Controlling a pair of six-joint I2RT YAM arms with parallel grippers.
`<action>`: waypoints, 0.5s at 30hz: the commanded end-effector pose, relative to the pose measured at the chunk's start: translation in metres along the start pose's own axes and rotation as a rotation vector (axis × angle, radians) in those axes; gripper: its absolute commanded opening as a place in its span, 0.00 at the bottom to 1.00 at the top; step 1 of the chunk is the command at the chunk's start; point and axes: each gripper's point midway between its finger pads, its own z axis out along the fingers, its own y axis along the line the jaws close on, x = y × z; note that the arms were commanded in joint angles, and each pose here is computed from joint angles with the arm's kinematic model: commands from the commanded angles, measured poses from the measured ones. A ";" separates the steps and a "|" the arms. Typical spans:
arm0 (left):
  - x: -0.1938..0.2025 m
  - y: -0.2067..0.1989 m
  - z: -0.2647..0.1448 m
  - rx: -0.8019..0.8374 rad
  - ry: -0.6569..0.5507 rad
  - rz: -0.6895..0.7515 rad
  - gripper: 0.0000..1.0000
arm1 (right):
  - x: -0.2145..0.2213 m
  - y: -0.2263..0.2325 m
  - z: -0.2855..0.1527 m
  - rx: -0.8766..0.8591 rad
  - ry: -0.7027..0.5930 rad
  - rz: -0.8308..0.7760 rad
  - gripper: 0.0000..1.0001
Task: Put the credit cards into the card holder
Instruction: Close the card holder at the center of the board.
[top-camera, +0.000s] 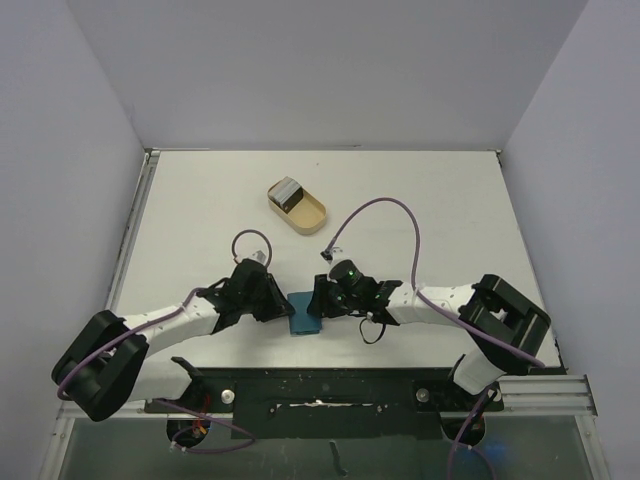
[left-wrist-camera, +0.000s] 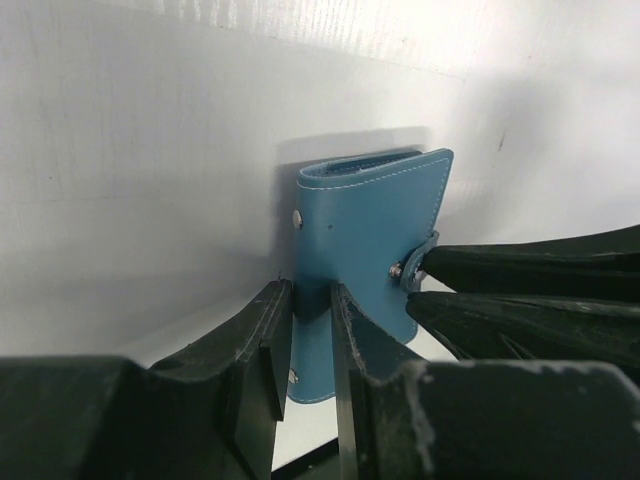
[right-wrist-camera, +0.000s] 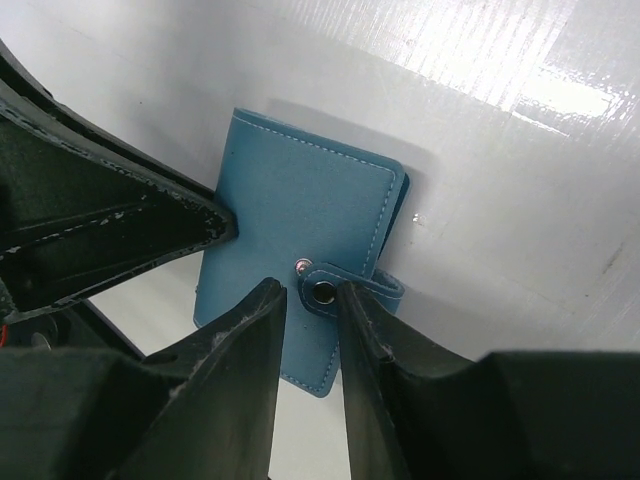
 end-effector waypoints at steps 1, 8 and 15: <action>-0.010 -0.034 -0.010 0.137 -0.040 -0.023 0.19 | -0.013 0.018 0.003 -0.052 -0.028 -0.003 0.28; -0.007 -0.032 -0.011 0.155 -0.039 -0.039 0.19 | -0.006 0.010 0.006 -0.021 -0.012 0.004 0.29; -0.003 -0.030 -0.009 0.173 -0.035 -0.048 0.19 | -0.009 0.024 0.005 -0.096 -0.035 0.025 0.29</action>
